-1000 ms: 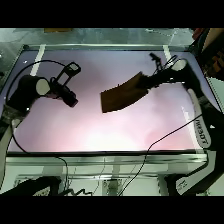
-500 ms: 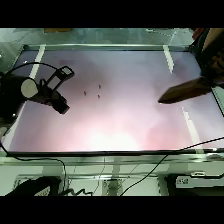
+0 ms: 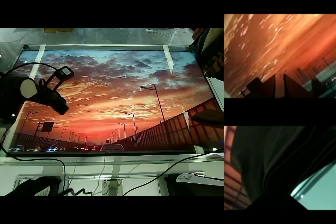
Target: Fold the clothes and pants, and hang the long-sleeved shirts on hangers.
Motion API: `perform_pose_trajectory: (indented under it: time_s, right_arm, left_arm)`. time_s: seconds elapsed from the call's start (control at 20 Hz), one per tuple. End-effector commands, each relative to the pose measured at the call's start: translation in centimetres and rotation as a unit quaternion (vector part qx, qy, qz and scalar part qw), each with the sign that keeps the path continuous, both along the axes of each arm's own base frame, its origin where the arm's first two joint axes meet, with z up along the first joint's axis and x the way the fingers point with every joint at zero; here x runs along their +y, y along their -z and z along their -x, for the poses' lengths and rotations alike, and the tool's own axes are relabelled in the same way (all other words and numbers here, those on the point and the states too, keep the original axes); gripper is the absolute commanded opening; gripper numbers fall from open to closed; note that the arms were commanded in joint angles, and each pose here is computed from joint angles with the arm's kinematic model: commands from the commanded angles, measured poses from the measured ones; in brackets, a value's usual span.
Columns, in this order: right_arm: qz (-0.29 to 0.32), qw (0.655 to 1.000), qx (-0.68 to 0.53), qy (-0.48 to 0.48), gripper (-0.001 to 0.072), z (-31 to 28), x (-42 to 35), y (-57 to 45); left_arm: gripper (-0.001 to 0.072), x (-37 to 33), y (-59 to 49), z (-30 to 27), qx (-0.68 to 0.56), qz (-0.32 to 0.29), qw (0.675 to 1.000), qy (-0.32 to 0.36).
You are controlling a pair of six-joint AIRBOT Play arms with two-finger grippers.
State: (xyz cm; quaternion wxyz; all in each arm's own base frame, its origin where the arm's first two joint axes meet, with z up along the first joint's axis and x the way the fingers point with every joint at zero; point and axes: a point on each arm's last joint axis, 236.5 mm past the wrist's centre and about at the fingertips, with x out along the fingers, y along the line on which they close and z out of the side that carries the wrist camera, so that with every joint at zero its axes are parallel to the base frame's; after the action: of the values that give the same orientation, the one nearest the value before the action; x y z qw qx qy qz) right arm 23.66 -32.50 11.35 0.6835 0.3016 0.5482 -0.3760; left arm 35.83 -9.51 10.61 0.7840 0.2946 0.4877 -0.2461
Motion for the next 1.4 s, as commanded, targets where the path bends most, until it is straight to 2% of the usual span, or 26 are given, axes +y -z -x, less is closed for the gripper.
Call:
perform_pose_trajectory:
  time_s: [0.0,0.1,0.15,0.2,0.25,0.4,0.45,0.55,0.6,0.75,0.95,1.15,1.35]
  right_arm:
    - [-0.057,0.991,0.09,0.078,0.0012,7.8,0.2,2.1]
    - [-0.099,0.98,0.113,0.127,0.0014,9.8,1.4,3.7]
    - [-0.107,0.977,0.117,0.141,0.0127,10.3,1.6,4.3]
    - [-0.112,0.976,0.119,0.146,0.0475,10.5,1.6,4.9]
    - [-0.115,0.975,0.12,0.144,0.0704,10.5,1.7,5.3]
    - [-0.126,0.978,0.098,0.135,0.0686,9.3,2.1,5.7]
    - [-0.132,0.98,0.079,0.128,0.0657,8.3,2.3,5.8]
    - [-0.153,0.982,0.024,0.106,0.0199,5.6,3.0,5.7]
    - [-0.168,0.983,-0.013,0.079,0.0018,3.7,3.6,5.4]
    - [-0.164,0.98,-0.112,0.01,0.0011,-1.5,5.2,3.0]
    - [-0.125,0.972,-0.136,-0.144,0.0011,-7.4,11.0,0.4]
    - [-0.111,0.913,-0.134,-0.37,0.0011,-12.5,23.2,-1.6]
    - [-0.09,0.837,-0.091,-0.531,0.0011,-13.1,35.0,-1.6]
  left_arm:
    - [0.0115,-0.1,-0.2,-0.6,-0.013,0.003,1.0,0.0]
    - [0.0115,-0.2,-0.4,-0.9,-0.021,0.006,1.0,0.0]
    - [0.0115,-0.2,-0.4,-1.0,-0.022,0.006,1.0,0.0]
    - [0.0115,-0.2,-0.4,-1.0,-0.022,0.006,1.0,0.0]
    - [0.0115,-0.2,-0.4,-1.0,-0.022,0.006,1.0,0.0]
    - [0.0116,-0.2,-0.4,-0.9,-0.021,0.006,1.0,0.0]
    - [0.0115,-0.2,-0.4,-0.9,-0.021,0.006,1.0,0.0]
    - [0.0116,-0.2,-0.4,-0.9,-0.021,0.006,1.0,0.0]
    - [0.0116,-0.2,-0.4,-0.9,-0.021,0.006,1.0,0.0]
    - [0.0115,-0.2,-0.4,-0.9,-0.021,0.006,1.0,0.0]
    - [0.0115,-0.2,-0.4,-0.9,-0.021,0.006,1.0,0.0]
    - [0.0116,-0.2,-0.4,-0.9,-0.021,0.006,1.0,0.0]
    - [0.0116,-0.2,-0.4,-0.9,-0.021,0.006,1.0,0.0]
